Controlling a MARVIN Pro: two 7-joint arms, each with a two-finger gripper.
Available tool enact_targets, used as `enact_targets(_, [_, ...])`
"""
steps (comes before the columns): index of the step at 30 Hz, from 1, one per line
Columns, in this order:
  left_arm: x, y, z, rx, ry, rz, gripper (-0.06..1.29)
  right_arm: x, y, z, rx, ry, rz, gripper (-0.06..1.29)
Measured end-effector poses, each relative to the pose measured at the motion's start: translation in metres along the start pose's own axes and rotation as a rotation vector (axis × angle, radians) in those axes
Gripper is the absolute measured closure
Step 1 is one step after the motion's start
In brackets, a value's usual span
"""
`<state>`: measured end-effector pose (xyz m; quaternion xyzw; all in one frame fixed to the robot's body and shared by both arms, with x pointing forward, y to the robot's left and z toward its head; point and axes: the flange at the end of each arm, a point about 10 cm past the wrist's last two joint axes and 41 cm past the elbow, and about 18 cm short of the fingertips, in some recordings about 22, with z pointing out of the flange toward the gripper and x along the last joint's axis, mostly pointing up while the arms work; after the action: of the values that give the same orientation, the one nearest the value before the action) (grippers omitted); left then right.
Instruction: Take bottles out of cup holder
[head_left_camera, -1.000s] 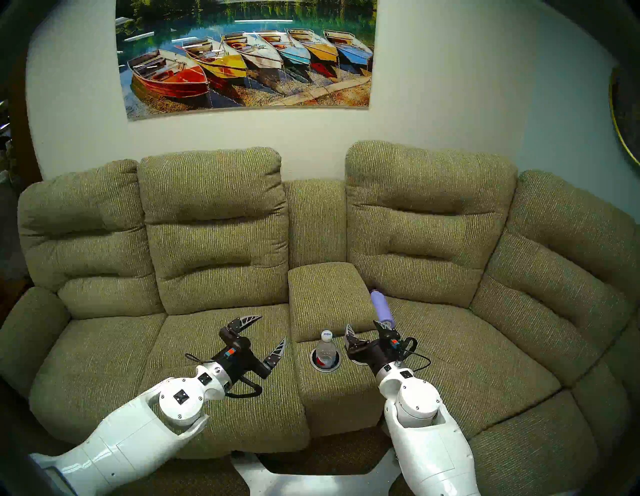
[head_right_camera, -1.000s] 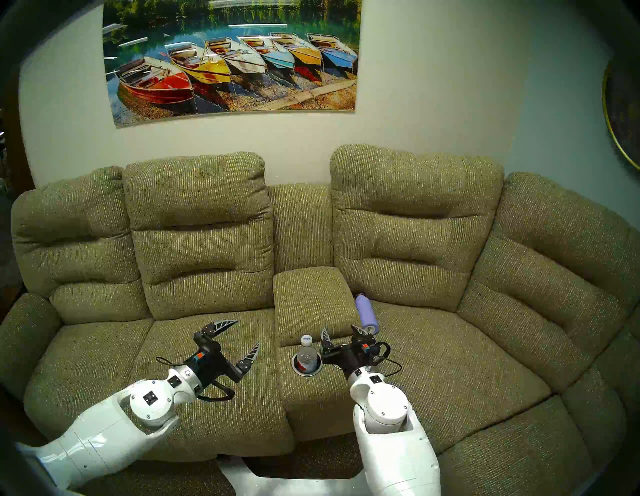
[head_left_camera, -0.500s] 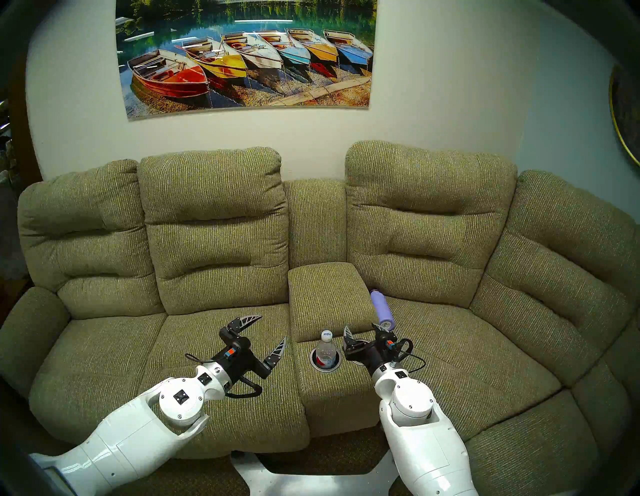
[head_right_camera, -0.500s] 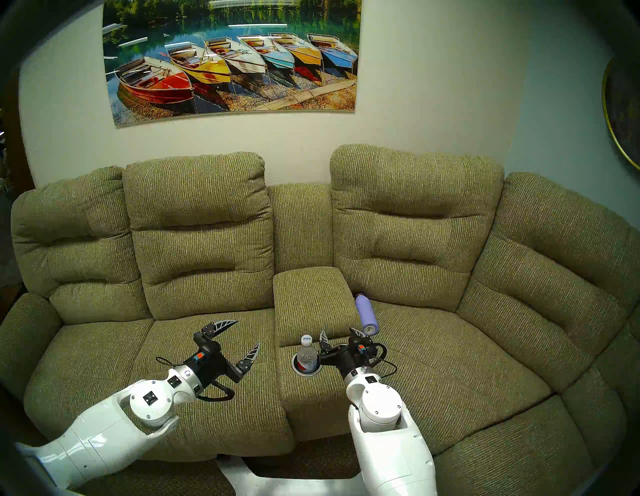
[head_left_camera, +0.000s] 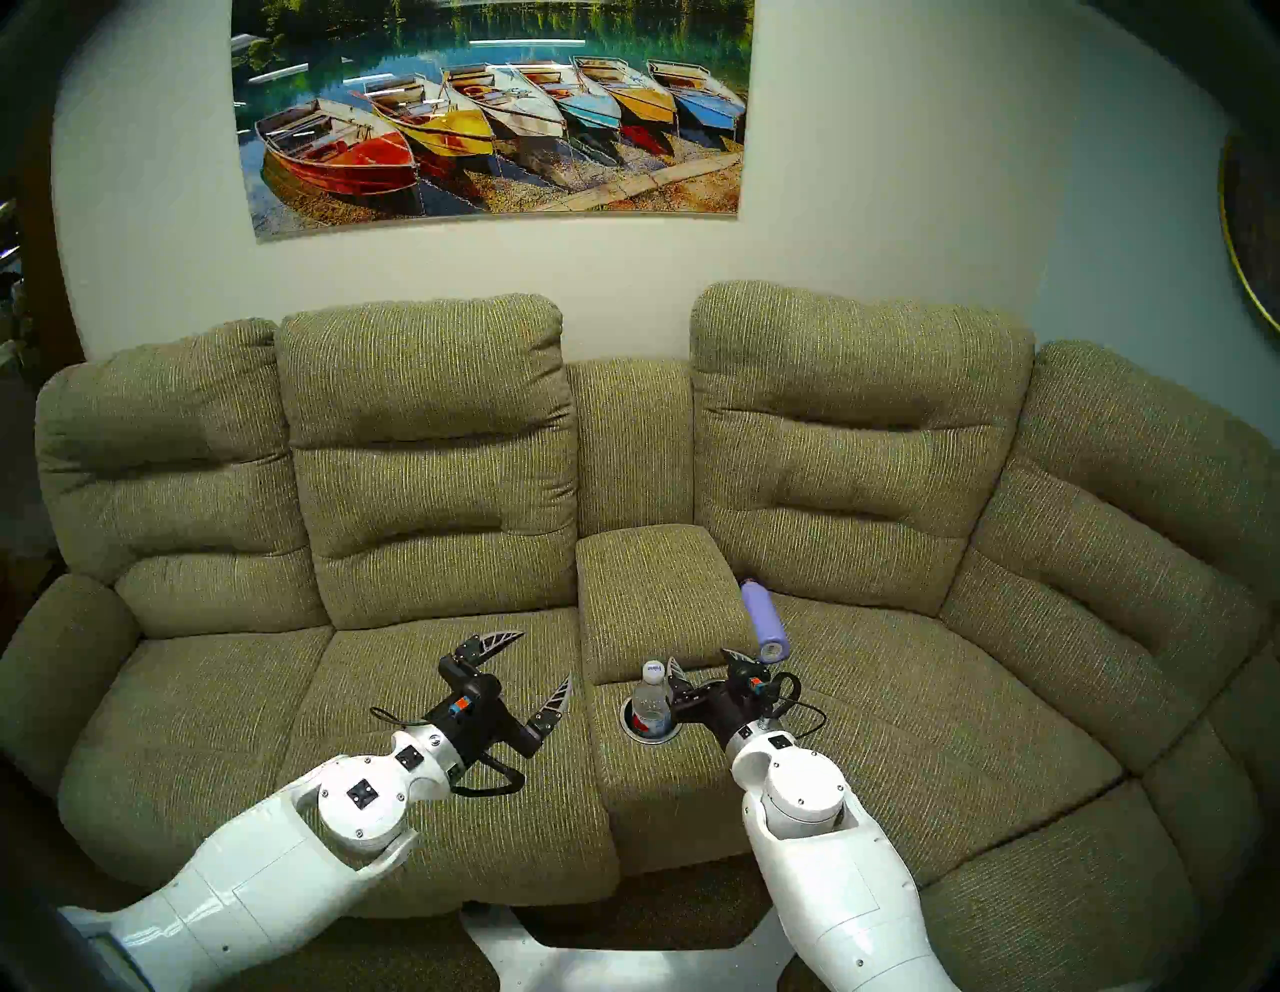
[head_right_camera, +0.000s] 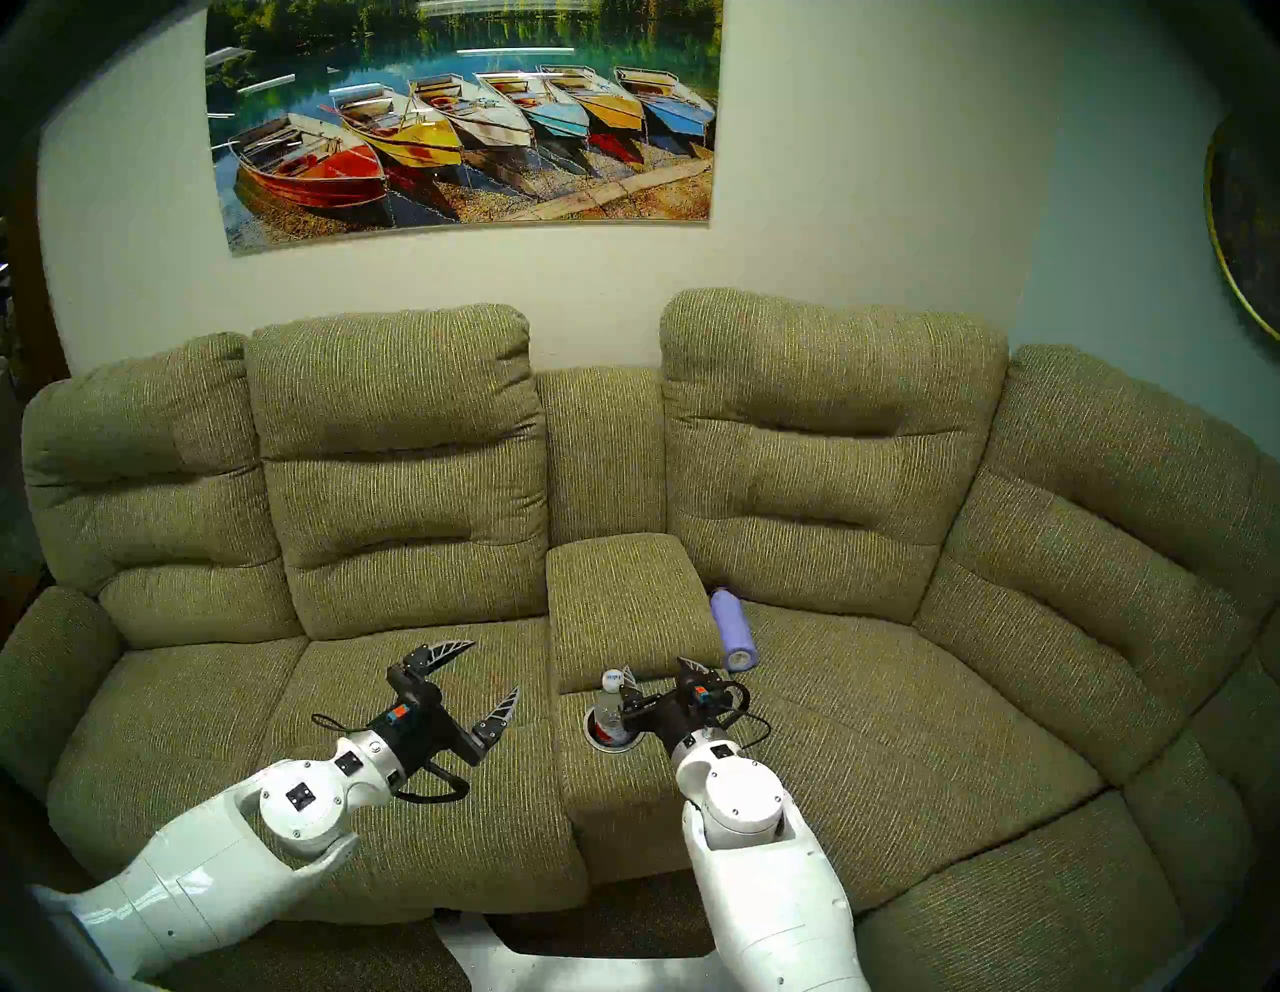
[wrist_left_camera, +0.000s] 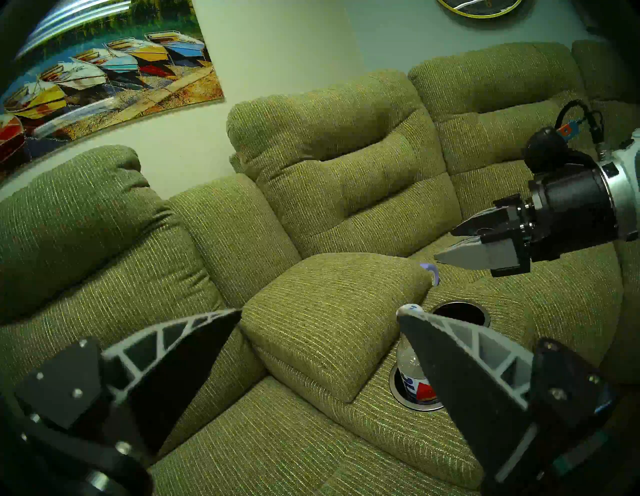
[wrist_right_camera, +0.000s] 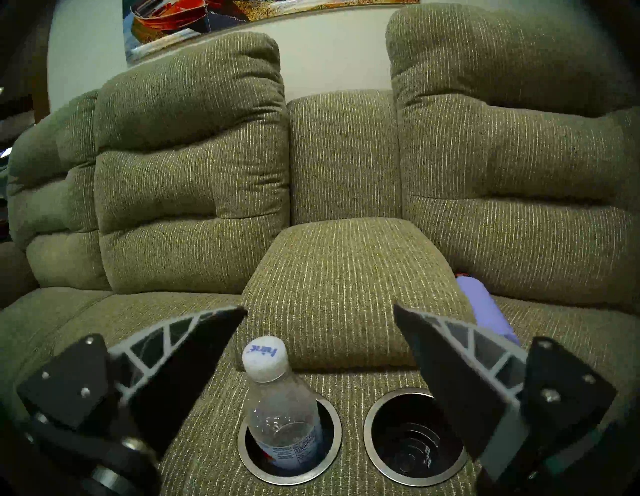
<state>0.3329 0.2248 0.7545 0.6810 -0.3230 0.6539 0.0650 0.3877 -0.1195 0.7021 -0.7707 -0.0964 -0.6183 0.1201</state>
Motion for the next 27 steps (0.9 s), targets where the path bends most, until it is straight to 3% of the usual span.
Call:
enact_targets(5, [0.0, 0.0, 0.0, 0.0, 0.0, 0.0, -0.02, 0.005, -0.001, 0.008, 0.01, 0.005, -0.025, 0.03])
enact_targets(18, [0.0, 0.0, 0.0, 0.0, 0.0, 0.0, -0.02, -0.009, -0.002, 0.027, 0.008, -0.046, -0.062, 0.03])
enact_targets(27, [0.0, 0.0, 0.0, 0.0, 0.0, 0.0, -0.02, -0.011, -0.007, 0.038, 0.045, -0.061, -0.088, 0.03])
